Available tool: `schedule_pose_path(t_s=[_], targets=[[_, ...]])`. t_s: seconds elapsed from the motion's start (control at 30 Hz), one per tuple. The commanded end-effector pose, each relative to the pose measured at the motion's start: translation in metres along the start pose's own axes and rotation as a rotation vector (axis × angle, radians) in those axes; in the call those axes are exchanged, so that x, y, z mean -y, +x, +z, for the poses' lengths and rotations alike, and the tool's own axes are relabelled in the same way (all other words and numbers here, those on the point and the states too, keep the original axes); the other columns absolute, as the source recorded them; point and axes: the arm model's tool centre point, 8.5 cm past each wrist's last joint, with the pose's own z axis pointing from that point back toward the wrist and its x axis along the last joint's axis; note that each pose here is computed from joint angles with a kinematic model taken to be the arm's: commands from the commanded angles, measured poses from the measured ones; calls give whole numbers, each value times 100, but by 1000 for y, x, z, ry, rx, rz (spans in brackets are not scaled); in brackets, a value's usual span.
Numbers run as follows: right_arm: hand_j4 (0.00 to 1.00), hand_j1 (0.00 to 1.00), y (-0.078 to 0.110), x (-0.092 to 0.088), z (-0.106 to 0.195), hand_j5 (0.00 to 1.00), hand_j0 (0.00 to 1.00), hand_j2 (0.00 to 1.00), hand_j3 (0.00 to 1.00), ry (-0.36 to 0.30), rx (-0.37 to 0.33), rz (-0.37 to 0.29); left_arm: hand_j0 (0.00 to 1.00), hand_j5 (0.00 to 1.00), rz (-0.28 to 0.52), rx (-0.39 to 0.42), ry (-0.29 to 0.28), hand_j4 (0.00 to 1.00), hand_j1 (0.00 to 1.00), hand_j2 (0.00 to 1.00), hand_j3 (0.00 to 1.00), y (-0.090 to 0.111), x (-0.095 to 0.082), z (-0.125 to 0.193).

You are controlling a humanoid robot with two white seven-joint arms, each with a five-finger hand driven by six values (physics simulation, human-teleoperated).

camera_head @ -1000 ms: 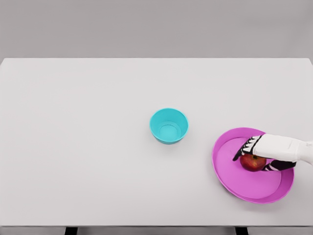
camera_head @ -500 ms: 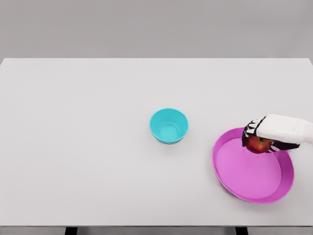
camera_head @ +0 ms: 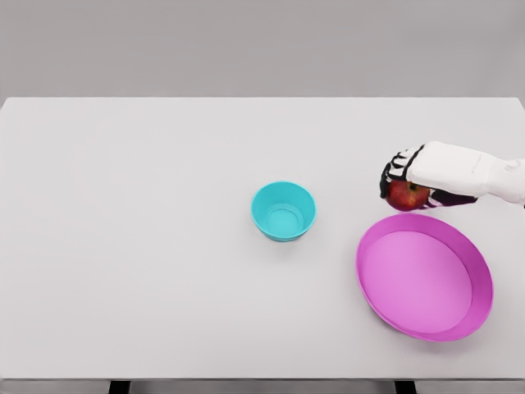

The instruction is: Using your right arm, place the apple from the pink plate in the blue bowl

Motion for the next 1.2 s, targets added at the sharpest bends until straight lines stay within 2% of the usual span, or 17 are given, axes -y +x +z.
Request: schedule_pose_path(t_s=[0.0, 0.2, 0.4, 0.53, 0.73, 0.97, 1.17], targets=[[41, 41, 6, -3, -15, 41, 41, 41, 41, -25, 24, -12, 100, 100, 1, 0, 0, 100, 100, 100, 100, 0, 0, 0], [41, 41, 18, -3, -43, 41, 41, 41, 41, -75, 70, -15, 100, 100, 1, -1, 0, 100, 100, 100, 100, 0, 0, 0], [41, 41, 36, -1, -77, 41, 41, 41, 41, -90, 128, 4, 100, 100, 1, 0, 0, 100, 100, 100, 100, 0, 0, 0], [41, 41, 43, -3, -88, 41, 41, 41, 41, -78, 152, 10, 100, 100, 1, -1, 0, 100, 100, 100, 100, 0, 0, 0], [41, 41, 60, 3, -113, 41, 41, 41, 41, -82, 210, 38, 100, 100, -1, 1, 0, 100, 100, 100, 100, 0, 0, 0], [42, 42, 56, -2, -137, 42, 42, 42, 42, -40, 218, 25, 100, 100, 1, -1, 0, 100, 100, 100, 100, 0, 0, 0], [42, 42, 63, -2, -156, 42, 42, 42, 42, -20, 250, 28, 100, 100, -1, -2, 0, 100, 100, 100, 100, -1, 0, 0]])
